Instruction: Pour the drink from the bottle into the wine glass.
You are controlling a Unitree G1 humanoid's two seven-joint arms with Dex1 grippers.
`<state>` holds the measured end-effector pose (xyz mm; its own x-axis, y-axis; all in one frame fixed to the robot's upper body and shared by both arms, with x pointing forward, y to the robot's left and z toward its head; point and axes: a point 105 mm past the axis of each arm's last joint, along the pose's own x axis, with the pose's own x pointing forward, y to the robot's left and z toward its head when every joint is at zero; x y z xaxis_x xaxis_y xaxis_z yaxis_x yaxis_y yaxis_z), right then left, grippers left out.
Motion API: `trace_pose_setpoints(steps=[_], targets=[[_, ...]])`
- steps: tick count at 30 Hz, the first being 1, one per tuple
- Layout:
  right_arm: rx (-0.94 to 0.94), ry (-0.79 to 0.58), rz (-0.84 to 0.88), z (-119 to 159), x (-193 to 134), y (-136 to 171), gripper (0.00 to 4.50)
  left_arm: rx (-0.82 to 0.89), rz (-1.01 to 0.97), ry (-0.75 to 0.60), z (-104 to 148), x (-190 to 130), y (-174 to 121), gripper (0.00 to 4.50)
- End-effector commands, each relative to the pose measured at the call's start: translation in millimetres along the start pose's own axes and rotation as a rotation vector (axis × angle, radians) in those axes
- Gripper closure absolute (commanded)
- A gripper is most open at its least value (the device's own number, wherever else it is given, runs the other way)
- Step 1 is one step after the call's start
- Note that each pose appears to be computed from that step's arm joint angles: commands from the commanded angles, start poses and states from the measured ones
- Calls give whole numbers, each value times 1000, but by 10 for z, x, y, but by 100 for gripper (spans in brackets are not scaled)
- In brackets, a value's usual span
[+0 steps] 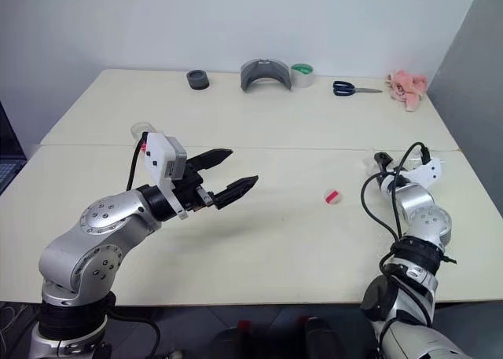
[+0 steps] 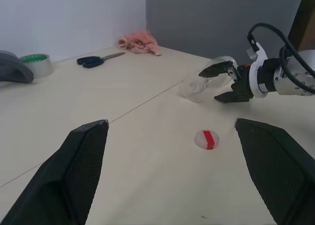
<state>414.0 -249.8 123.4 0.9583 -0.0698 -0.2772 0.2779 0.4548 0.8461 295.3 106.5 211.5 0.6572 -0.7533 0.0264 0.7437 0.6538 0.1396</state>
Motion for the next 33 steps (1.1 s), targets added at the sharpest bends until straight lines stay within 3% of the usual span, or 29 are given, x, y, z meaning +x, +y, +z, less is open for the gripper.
trace_pose_setpoints(steps=[1, 12, 29, 33], targets=[[-10, -73, 25, 200, 44, 112, 0, 36, 3, -36, 96, -9, -23, 3], [-4, -102, -37, 222, 294, 12, 0, 47, 0, -32, 92, -7, -13, 3], [14, -117, -85, 254, 397, -72, 0, 56, -12, -24, 99, 17, 4, 3], [35, -113, -86, 228, 403, -82, 92, 59, -7, -22, 100, 11, 15, 0]])
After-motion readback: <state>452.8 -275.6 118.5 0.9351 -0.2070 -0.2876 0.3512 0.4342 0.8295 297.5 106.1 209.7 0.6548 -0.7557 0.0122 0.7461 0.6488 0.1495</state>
